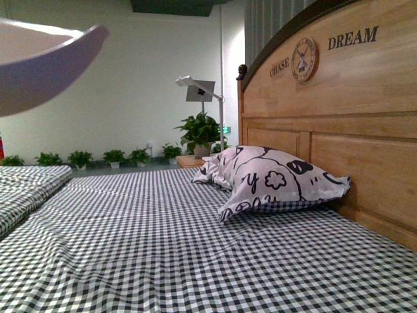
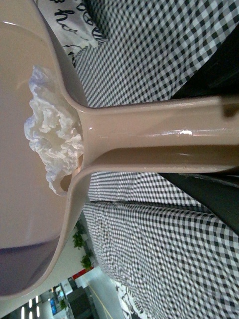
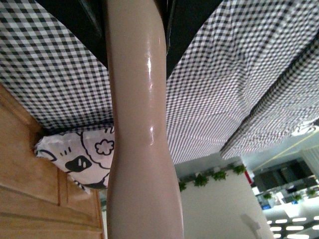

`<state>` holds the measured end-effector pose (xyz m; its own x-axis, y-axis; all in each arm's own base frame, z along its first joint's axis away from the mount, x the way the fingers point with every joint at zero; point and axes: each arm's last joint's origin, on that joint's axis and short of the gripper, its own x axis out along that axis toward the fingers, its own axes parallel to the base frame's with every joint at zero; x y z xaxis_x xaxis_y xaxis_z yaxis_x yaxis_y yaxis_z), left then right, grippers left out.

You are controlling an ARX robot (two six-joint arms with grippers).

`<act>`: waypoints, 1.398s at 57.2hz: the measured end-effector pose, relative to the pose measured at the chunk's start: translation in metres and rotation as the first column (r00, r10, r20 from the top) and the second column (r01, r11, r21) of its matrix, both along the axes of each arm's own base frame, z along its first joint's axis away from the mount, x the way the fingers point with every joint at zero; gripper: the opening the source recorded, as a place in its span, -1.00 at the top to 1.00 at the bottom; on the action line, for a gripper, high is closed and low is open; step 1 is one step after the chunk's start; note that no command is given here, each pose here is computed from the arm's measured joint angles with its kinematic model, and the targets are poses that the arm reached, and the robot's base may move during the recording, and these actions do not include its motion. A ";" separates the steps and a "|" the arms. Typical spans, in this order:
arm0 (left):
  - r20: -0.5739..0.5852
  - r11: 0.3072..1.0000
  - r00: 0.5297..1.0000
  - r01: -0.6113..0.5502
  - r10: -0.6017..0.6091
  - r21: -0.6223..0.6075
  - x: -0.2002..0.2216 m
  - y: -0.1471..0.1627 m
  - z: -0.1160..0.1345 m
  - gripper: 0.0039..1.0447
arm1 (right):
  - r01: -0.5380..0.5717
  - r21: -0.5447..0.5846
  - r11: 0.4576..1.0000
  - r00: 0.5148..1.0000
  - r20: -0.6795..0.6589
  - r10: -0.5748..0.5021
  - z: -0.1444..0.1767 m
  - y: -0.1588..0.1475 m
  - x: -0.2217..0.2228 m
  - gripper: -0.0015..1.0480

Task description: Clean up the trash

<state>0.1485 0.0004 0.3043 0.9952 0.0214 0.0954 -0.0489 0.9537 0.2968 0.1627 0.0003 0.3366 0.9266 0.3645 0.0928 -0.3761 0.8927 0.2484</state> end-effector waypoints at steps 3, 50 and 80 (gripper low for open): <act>0.011 1.000 1.000 -0.016 0.016 -0.006 -0.008 0.000 0.002 0.49 | 0.025 0.027 0.999 1.000 0.003 -0.025 0.000 0.000 -0.008 0.62; 0.054 0.987 0.998 -0.020 0.029 -0.159 -0.049 -0.004 0.002 0.49 | 0.109 0.069 0.992 0.992 0.050 -0.113 -0.006 0.003 -0.064 0.62; 0.055 0.986 0.998 -0.020 0.029 -0.163 -0.049 -0.004 0.002 0.49 | 0.110 0.065 0.992 0.992 0.052 -0.114 -0.006 0.003 -0.064 0.62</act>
<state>0.0995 -0.0040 0.3066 0.9872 0.0653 0.1457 -0.0851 0.9873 0.1340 0.0990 0.0037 0.3302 0.9540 0.2506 0.1644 -0.2892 0.9135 0.2861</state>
